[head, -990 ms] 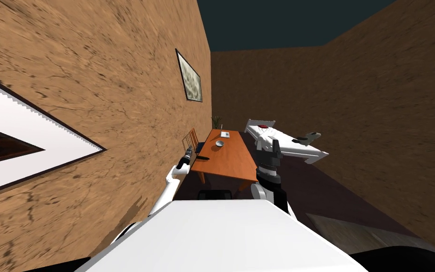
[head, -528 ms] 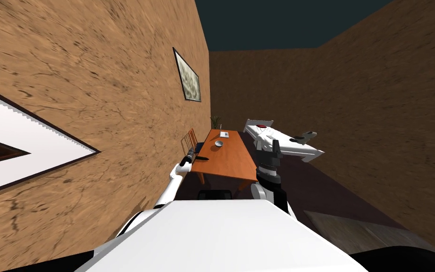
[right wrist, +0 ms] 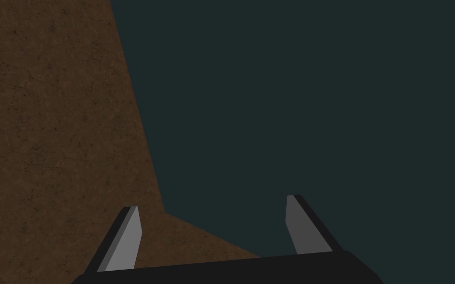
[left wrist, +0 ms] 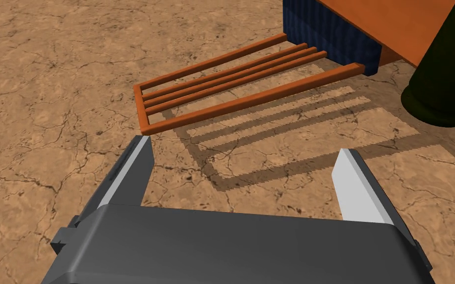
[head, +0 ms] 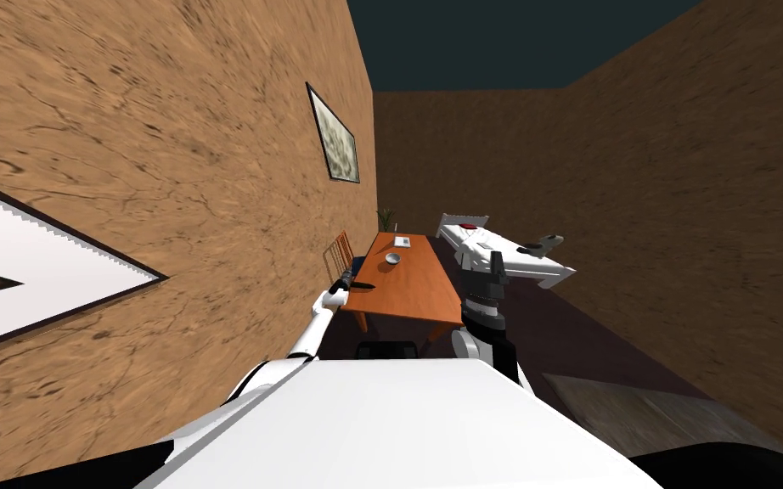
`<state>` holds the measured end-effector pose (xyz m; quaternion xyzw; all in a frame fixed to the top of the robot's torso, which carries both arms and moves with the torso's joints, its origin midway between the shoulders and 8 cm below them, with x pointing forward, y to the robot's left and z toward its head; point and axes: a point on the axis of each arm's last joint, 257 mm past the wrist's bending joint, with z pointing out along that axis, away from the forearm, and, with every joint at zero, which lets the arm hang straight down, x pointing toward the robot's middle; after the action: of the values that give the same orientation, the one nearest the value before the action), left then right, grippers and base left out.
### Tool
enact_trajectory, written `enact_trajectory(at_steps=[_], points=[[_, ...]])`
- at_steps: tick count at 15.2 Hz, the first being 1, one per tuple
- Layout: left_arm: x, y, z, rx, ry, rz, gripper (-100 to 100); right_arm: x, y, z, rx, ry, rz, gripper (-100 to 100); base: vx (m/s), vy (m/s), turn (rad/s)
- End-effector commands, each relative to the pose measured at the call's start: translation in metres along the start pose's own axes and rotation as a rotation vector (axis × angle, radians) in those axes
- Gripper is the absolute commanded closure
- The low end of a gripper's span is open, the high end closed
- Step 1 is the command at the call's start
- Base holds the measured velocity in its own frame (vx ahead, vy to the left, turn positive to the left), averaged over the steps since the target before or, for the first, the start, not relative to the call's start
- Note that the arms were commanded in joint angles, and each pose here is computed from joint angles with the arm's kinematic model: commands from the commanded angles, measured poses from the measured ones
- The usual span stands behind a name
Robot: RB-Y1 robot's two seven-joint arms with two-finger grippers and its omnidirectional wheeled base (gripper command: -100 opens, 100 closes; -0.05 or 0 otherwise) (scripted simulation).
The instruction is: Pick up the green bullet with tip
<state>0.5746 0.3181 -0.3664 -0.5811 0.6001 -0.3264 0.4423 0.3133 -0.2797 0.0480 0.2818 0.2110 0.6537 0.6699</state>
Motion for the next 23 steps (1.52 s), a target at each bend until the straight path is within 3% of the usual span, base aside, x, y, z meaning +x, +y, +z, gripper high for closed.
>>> enact_trajectory(at_steps=[1,11,21,23], points=[[0.005,0.01,0.006,-0.041,0.007,-0.003,-100,0.0,0.0,0.0,0.0,0.0,0.0,0,0.008,0.005,-0.043],[0.033,0.049,0.022,-0.23,0.042,-0.01,-100,0.0,0.0,0.0,0.0,0.0,0.0,0,0.007,0.004,-0.039],[0.054,0.086,0.02,-0.375,0.068,-0.009,-100,0.0,0.0,0.0,0.0,0.0,0.0,0,0.008,0.004,-0.033],[0.067,0.095,0.018,-0.434,0.083,-0.007,-100,0.0,0.0,0.0,0.0,0.0,0.0,0,0.011,0.004,-0.049]])
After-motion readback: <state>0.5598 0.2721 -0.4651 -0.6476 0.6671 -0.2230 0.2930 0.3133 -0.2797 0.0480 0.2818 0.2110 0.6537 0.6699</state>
